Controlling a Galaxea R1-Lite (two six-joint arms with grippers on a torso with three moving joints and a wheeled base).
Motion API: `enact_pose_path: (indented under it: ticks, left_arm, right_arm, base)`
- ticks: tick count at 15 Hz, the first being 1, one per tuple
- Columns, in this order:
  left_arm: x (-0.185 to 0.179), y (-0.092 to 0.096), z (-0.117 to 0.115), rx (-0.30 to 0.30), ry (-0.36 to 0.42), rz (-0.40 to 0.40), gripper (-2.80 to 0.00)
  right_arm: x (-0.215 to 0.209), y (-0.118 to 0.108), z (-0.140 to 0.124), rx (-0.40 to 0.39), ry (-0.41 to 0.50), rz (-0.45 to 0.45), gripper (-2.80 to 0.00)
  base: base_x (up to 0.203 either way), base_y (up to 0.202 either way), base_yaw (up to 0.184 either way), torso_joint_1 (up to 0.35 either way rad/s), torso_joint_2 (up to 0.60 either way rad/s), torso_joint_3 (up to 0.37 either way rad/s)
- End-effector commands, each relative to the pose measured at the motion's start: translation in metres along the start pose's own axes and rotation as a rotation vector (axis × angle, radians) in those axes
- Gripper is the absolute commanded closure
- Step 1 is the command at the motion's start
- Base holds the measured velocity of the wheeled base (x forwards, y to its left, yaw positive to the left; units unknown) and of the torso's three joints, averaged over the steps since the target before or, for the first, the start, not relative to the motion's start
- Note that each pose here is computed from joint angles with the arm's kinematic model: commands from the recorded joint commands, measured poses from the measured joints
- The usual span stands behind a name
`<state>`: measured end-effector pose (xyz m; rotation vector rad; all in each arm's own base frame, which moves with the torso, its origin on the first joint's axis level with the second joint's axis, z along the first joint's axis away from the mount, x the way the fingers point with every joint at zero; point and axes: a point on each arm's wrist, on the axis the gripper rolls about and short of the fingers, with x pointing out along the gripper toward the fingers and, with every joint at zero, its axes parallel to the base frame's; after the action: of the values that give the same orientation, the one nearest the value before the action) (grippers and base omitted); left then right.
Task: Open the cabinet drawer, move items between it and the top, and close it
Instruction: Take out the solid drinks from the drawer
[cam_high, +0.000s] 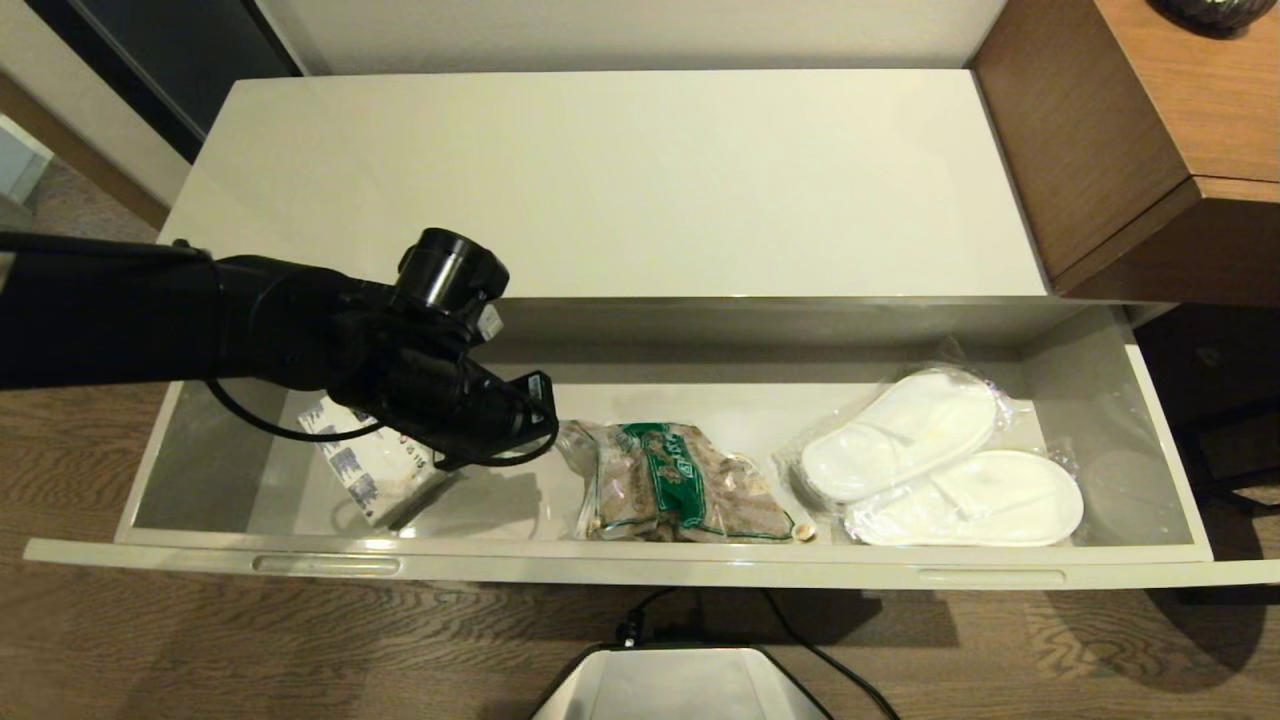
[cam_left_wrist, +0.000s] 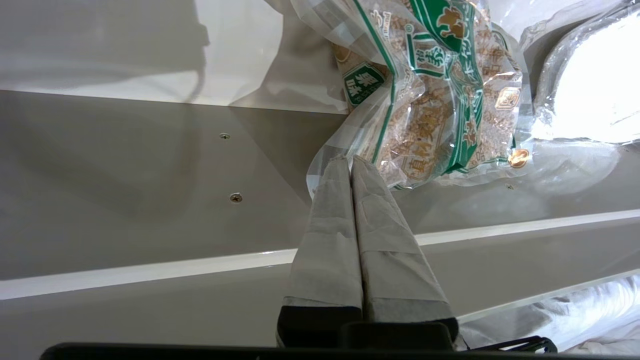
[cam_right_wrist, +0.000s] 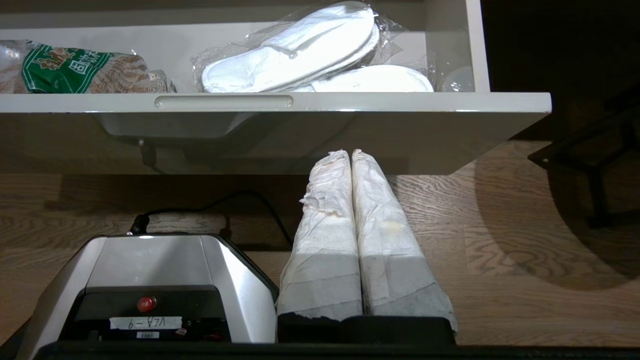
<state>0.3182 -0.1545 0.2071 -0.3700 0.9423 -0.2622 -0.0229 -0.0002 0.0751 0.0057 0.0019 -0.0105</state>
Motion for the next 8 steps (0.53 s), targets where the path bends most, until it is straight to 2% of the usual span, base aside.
enact_pose_path:
  ticks: [1,6,7,8]
  left_arm:
    - [0.0016,-0.0008,0.0001,-0.017,-0.003,-0.005,0.0]
    - [0.0082,-0.0073,-0.0028,-0.021,-0.003,-0.018,0.0]
    - [0.009,-0.0076,-0.0023,-0.024,-0.007,-0.025,-2.8]
    - [0.0095,-0.0083,-0.0013,-0.035,-0.014,-0.035,-2.8]
  right_arm:
    - [-0.0007,0.0,-0.0011,0.0,-0.01,0.0,0.0]
    - [-0.0007,0.0,-0.0011,0.0,-0.01,0.0,0.0]
    - [-0.0007,0.0,-0.0011,0.0,-0.01,0.0,0.0]
    - [-0.0007,0.0,-0.0011,0.0,-0.01,0.0,0.0]
  base:
    - [0.0,0.0,0.0,0.0,0.0,0.0]
    - [0.0,0.0,0.0,0.0,0.0,0.0]
    - [0.0,0.0,0.0,0.0,0.0,0.0]
    - [0.0,0.0,0.0,0.0,0.0,0.0]
